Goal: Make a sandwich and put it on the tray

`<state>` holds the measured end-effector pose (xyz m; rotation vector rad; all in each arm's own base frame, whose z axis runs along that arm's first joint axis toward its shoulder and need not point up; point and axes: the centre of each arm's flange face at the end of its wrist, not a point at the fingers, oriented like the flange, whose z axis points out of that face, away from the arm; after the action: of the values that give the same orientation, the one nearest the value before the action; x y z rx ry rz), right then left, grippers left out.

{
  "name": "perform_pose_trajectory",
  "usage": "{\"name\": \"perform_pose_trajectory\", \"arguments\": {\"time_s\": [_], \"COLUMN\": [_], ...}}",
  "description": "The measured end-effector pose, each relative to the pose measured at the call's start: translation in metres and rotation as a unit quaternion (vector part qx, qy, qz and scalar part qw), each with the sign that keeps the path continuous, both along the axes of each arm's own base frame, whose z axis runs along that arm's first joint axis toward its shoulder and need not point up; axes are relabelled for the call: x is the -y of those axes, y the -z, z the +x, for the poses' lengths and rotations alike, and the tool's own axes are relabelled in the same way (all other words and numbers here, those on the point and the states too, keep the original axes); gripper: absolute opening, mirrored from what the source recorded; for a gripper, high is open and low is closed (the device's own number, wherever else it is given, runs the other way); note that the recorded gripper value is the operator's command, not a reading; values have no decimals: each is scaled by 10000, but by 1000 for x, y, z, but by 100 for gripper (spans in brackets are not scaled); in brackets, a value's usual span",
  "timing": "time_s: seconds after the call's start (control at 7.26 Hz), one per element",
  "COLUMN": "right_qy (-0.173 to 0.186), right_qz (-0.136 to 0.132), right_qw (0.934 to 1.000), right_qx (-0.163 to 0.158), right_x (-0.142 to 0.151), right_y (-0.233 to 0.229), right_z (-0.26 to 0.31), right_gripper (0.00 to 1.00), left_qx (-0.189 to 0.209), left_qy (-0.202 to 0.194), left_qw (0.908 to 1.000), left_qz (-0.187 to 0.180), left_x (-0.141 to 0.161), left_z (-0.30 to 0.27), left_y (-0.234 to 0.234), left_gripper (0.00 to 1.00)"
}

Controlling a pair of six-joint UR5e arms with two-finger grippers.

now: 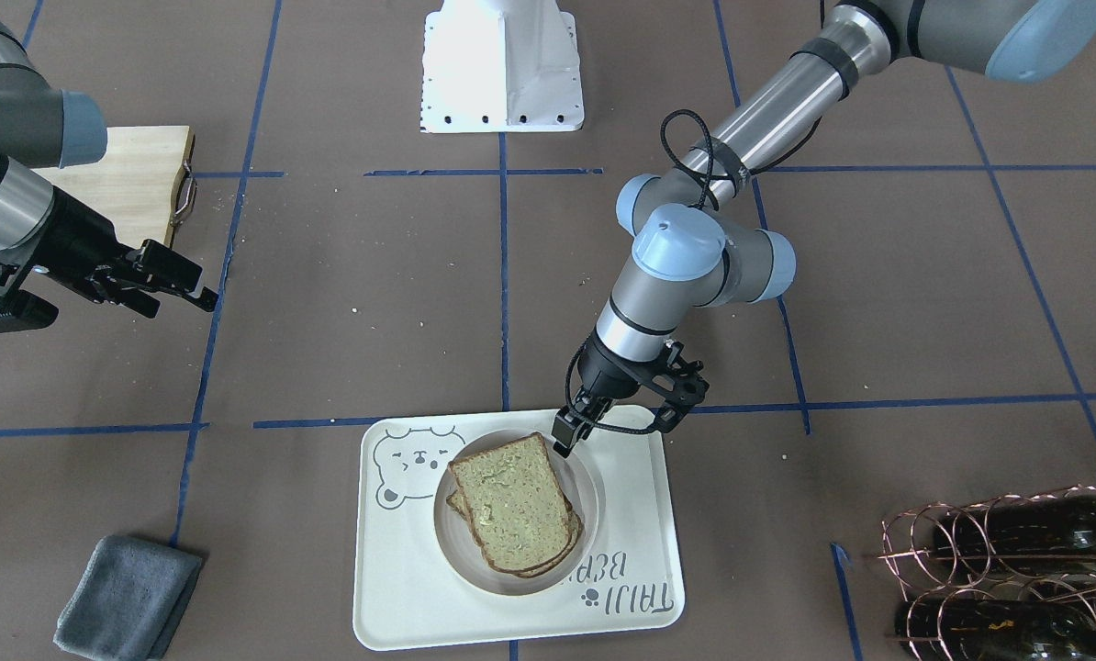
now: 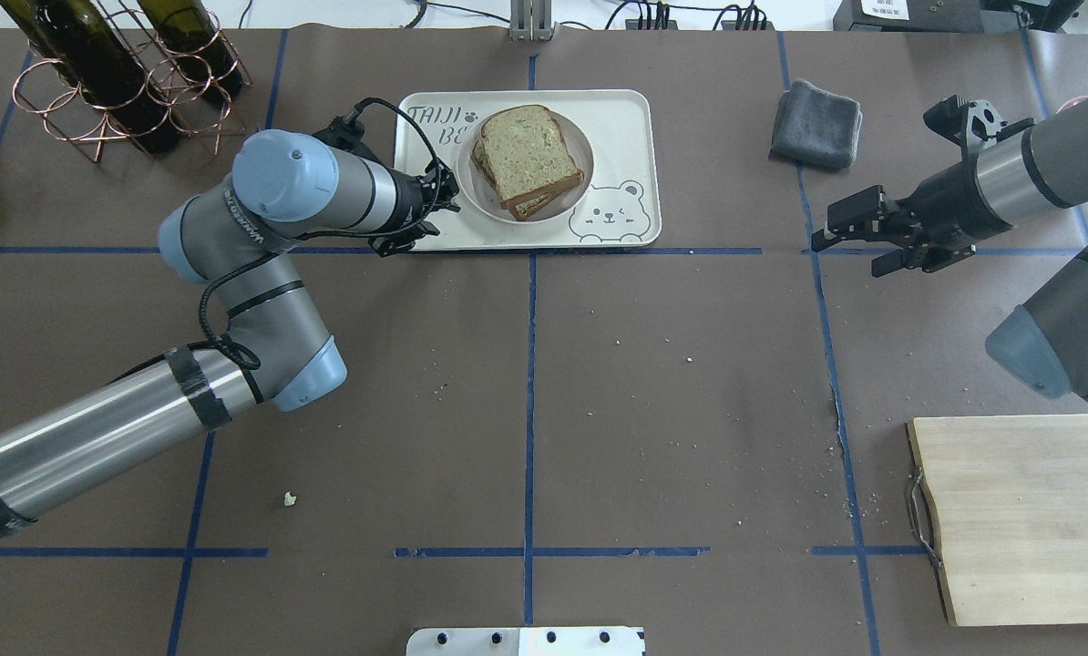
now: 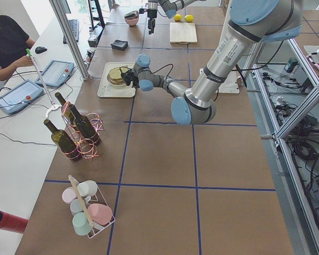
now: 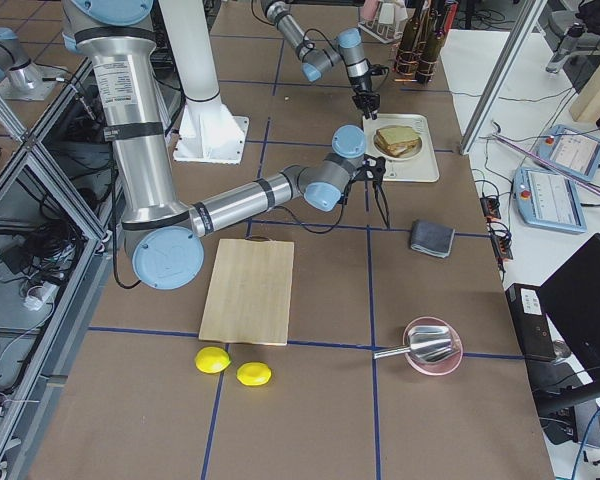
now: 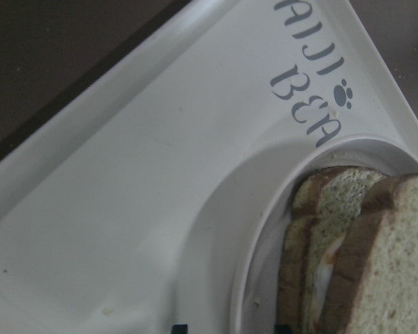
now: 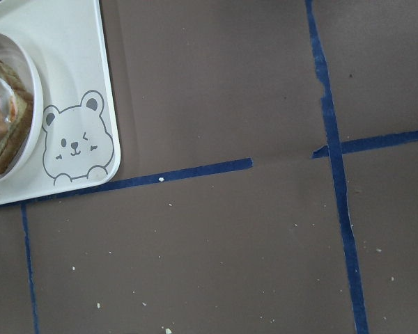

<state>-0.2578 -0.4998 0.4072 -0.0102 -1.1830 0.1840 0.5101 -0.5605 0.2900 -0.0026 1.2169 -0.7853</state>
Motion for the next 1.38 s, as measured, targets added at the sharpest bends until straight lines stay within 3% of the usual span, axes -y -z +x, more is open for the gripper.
{"name": "perform_pose_trajectory", "arguments": {"time_s": [0.28, 0.41, 0.55, 0.69, 0.96, 1.24, 1.38], "right_qy": [-30, -119, -126, -55, 339, 837, 1065], "right_qz": [-19, 11, 175, 436, 943, 1241, 1275], "right_qw": [10000, 9999, 9997, 9988, 9920, 9803, 9756], "right_qx": [15, 6, -71, -238, -771, -1285, -1438], "right_x": [-9, -10, -11, -15, -19, -10, -6], "right_y": [-3, -7, -20, -43, -88, -117, -127], "right_z": [16, 36, 59, 84, 124, 168, 186], "right_gripper": [100, 100, 100, 100, 100, 100, 100], "left_qx": [333, 598, 945, 1339, 1989, 2436, 2627], "left_qy": [-486, -831, -1181, -1591, -2392, -2795, -2964], "left_qw": [9967, 9896, 9769, 9567, 9027, 8615, 8466], "left_qz": [560, 1009, 1510, 2036, 2973, 3468, 3557], "left_x": [-39, -67, -89, -102, -101, -102, -102], "left_z": [-56, -94, -137, -185, -292, -394, -444], "left_y": [-27, -53, -84, -119, -189, -251, -277], "left_gripper": [49, 50, 55, 55, 56, 56, 56]}}
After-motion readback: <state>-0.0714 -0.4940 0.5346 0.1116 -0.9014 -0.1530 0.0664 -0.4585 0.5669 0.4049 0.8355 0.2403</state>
